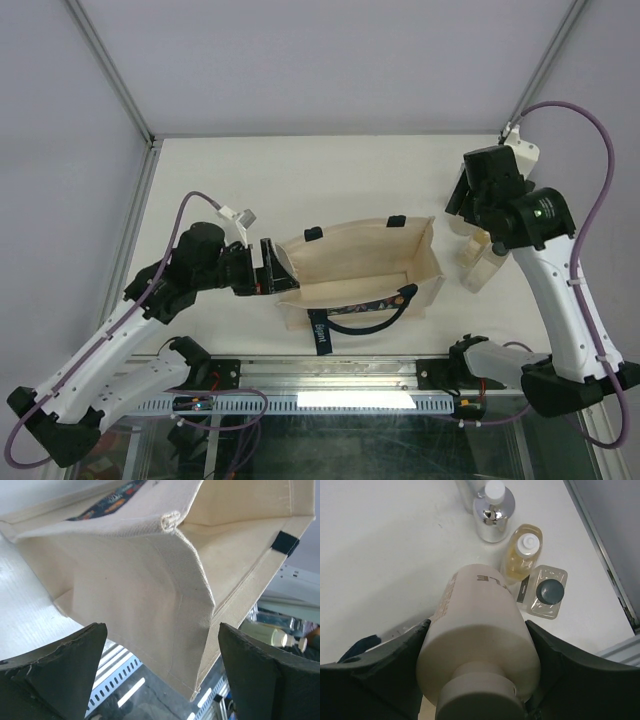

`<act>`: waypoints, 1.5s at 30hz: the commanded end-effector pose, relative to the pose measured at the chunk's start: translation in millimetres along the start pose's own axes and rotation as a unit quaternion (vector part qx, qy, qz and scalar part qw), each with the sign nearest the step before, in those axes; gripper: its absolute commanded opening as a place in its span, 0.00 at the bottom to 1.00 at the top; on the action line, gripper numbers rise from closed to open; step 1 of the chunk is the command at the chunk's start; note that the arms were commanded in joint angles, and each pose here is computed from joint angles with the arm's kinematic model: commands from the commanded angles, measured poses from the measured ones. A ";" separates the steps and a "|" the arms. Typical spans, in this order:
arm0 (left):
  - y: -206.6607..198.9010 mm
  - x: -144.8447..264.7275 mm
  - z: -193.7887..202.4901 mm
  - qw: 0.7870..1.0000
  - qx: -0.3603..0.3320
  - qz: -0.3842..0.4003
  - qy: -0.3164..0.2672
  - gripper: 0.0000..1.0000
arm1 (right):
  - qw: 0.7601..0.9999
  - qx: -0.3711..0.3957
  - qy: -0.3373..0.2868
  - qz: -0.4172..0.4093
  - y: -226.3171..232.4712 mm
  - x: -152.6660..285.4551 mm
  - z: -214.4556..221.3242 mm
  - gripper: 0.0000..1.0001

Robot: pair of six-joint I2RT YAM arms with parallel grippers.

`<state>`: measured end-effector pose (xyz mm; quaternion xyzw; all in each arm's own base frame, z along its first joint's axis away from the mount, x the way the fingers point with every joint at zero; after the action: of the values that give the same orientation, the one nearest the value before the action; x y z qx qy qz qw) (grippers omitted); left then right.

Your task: Take the personal care products out of the canvas bag

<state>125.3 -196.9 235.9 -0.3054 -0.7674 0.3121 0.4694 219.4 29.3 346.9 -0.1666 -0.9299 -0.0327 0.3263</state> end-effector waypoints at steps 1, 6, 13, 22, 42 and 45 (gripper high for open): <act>-17.3 25.2 -19.1 0.997 -0.018 0.003 -0.071 0.99 | 0.998 -0.039 -0.050 -0.019 9.5 -30.7 -27.4 0.00; -24.6 48.1 -26.9 0.993 -0.019 0.003 -0.120 0.99 | 0.999 -0.011 0.007 -0.041 26.8 -80.7 -7.7 0.00; -35.8 72.0 -38.6 0.986 -0.028 0.000 -0.166 0.99 | 0.996 0.013 0.080 -0.044 48.4 -137.8 30.7 0.00; -50.8 92.0 -55.2 0.979 -0.052 -0.018 -0.195 0.99 | 0.989 0.037 0.138 -0.039 56.6 -183.5 67.4 0.07; -61.1 103.3 -60.4 0.976 -0.045 -0.006 -0.215 0.99 | 0.986 0.055 0.154 -0.044 48.6 -168.7 74.3 0.82; -65.1 104.5 -65.6 0.974 -0.053 -0.008 -0.220 0.99 | 0.991 0.050 0.113 -0.054 38.3 -130.2 40.6 0.99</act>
<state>130.7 -143.7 341.6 -0.2325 -0.8633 0.3268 0.3065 303.0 39.7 138.6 -0.1040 -0.8382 -0.0085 0.5353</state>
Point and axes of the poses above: each gripper's point midway between its finger pads, its own x axis back along the fingers, its own y axis along the line the jaws close on, z = x × y, the point moved 3 cm from there along x, back along the fingers, and after that the axes turned 6 degrees about x, right-handed, at the moved point
